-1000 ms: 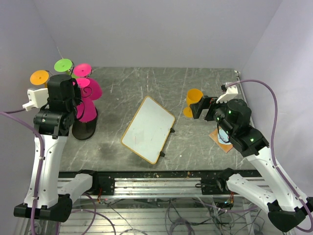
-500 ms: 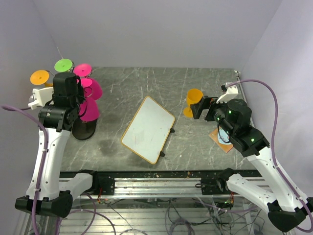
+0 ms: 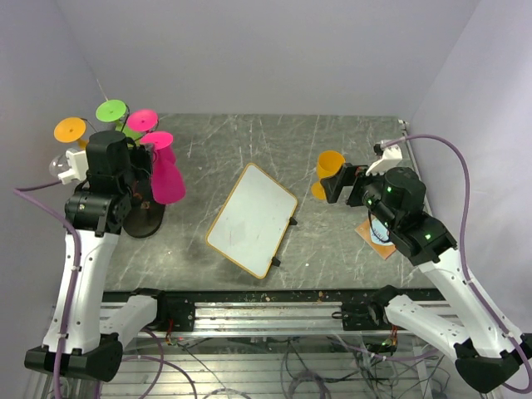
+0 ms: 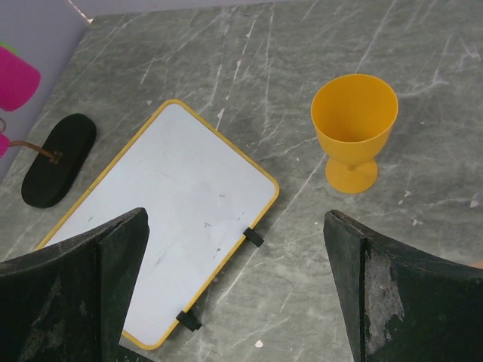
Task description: Take the wine glass off the wine glass rack
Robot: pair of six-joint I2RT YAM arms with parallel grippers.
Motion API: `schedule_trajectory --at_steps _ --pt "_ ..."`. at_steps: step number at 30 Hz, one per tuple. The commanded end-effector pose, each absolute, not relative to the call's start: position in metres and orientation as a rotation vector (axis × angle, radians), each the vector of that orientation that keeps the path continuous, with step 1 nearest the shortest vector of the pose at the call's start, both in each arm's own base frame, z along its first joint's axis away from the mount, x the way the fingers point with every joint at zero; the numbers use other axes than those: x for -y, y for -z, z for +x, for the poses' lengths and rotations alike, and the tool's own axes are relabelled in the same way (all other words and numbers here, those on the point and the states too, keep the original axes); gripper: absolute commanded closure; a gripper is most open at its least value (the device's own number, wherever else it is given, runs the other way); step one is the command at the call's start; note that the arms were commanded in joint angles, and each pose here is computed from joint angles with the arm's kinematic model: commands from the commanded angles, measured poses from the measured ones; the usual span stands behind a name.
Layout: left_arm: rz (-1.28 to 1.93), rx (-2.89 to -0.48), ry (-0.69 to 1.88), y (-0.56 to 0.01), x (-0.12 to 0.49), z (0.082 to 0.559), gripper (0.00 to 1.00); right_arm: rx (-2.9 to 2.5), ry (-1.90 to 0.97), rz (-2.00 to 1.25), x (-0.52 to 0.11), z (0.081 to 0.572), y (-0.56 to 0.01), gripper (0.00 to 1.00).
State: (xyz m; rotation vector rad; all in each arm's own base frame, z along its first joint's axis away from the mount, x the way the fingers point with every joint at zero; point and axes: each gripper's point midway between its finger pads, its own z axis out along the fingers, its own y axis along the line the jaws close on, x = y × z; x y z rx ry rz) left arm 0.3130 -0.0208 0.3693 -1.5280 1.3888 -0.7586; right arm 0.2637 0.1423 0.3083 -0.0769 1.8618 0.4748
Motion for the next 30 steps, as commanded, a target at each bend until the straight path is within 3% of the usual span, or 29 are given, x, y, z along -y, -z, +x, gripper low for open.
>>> schedule_trajectory --at_steps 1,7,15,23,30 --pt "-1.384 -1.486 0.975 -0.383 0.057 0.307 0.93 -1.827 -0.541 -0.079 -0.152 0.264 -0.325 0.00" --pt "-1.191 -1.592 1.178 -0.391 0.094 0.294 0.93 -1.816 -0.615 -0.088 -0.164 0.263 -0.331 0.00" --pt "-0.613 -1.591 1.368 -0.437 0.136 0.257 0.93 -1.798 -0.820 -0.083 -0.196 0.265 -0.333 0.00" --pt "-0.215 -1.360 1.525 -0.489 0.153 0.196 0.93 -1.767 -1.182 -0.139 -0.246 0.253 -0.339 0.01" --pt "-0.028 -1.157 1.676 -0.518 0.158 0.153 0.93 -1.562 -1.577 -0.205 -0.274 0.224 -0.376 0.02"
